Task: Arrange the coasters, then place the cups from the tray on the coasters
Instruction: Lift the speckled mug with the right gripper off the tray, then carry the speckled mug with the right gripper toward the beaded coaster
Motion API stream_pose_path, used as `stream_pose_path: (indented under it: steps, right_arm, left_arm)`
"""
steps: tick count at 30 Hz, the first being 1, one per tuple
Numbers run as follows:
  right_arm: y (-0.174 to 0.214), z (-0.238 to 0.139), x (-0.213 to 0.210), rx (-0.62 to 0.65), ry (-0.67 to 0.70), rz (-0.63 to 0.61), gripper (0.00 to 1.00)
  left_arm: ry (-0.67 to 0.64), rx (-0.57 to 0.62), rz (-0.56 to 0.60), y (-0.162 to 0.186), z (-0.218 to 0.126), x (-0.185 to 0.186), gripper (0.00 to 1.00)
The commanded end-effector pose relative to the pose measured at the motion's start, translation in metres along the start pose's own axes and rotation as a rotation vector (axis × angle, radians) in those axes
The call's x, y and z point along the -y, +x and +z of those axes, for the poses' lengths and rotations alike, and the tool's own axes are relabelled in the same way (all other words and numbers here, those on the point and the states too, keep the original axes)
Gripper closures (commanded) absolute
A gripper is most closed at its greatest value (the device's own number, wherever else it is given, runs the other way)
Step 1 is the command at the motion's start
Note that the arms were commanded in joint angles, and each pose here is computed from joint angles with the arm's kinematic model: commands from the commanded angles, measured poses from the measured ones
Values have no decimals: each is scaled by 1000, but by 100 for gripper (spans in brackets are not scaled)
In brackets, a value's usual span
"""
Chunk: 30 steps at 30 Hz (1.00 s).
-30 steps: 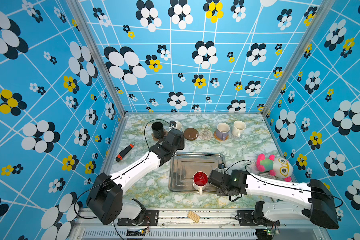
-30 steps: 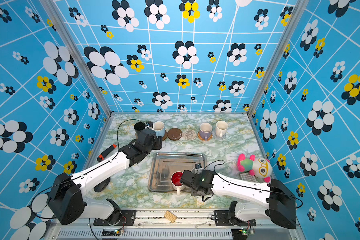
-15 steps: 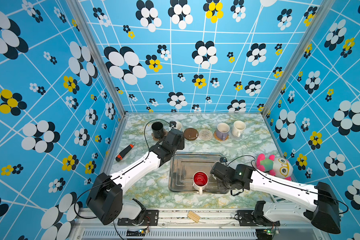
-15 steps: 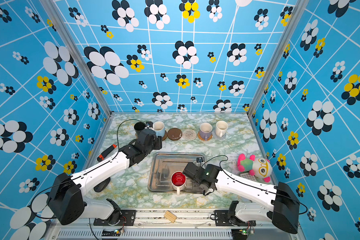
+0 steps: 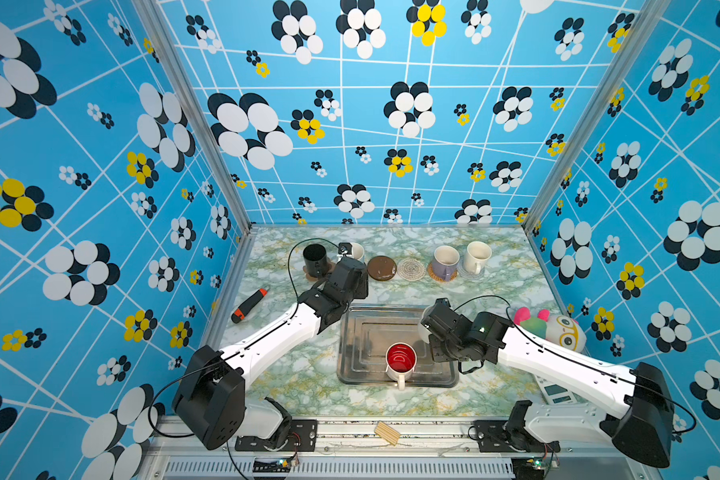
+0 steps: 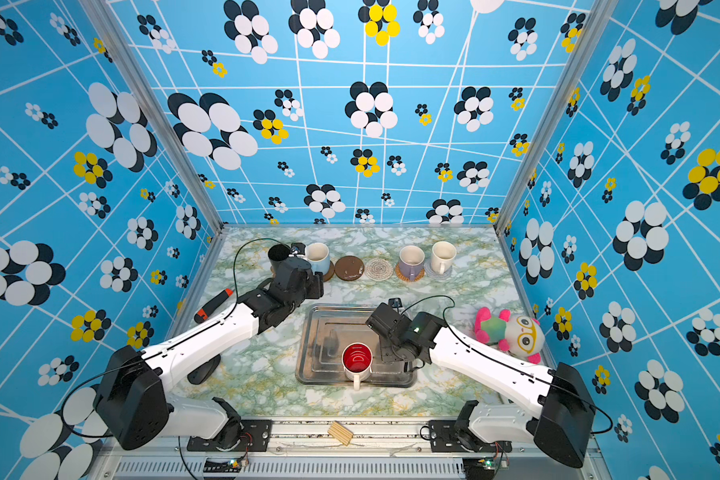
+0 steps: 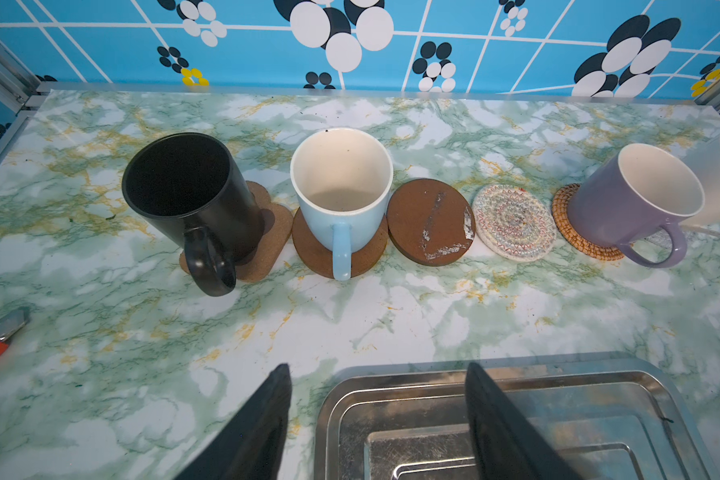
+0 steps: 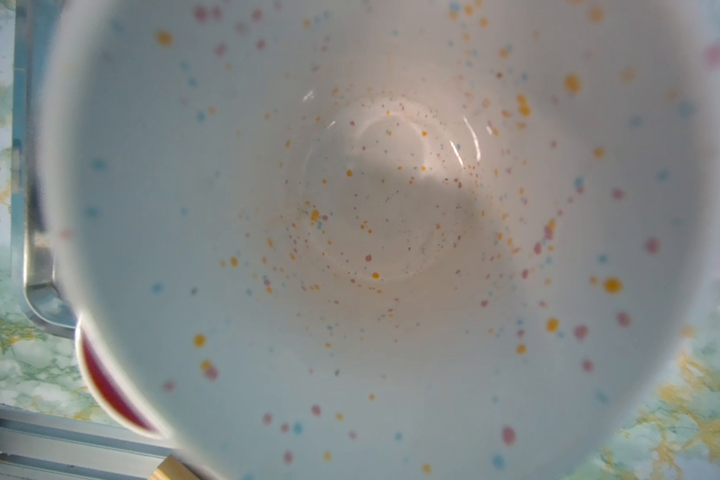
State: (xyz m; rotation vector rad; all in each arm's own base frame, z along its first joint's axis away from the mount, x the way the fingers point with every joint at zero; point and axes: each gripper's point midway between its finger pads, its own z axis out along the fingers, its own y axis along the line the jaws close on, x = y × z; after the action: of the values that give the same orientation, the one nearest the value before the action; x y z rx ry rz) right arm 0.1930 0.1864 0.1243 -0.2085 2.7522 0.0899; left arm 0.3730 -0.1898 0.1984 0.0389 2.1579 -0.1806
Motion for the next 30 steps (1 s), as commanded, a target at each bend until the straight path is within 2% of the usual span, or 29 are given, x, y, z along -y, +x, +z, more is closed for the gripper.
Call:
stream_pose_path:
  steps: [1, 22, 30]
  right_arm:
    - [-29, -8, -13, 71, -58, -5, 100]
    - [-98, 11, -10, 103, -16, -92, 100]
    - [-137, 5, -13, 179, -51, -79, 100]
  left_arm:
    - [-18, 17, -2, -7, 0, -7, 33]
    - [0, 13, -60, -4, 8, -17, 34]
    - [-5, 8, -67, -3, 11, -20, 33]
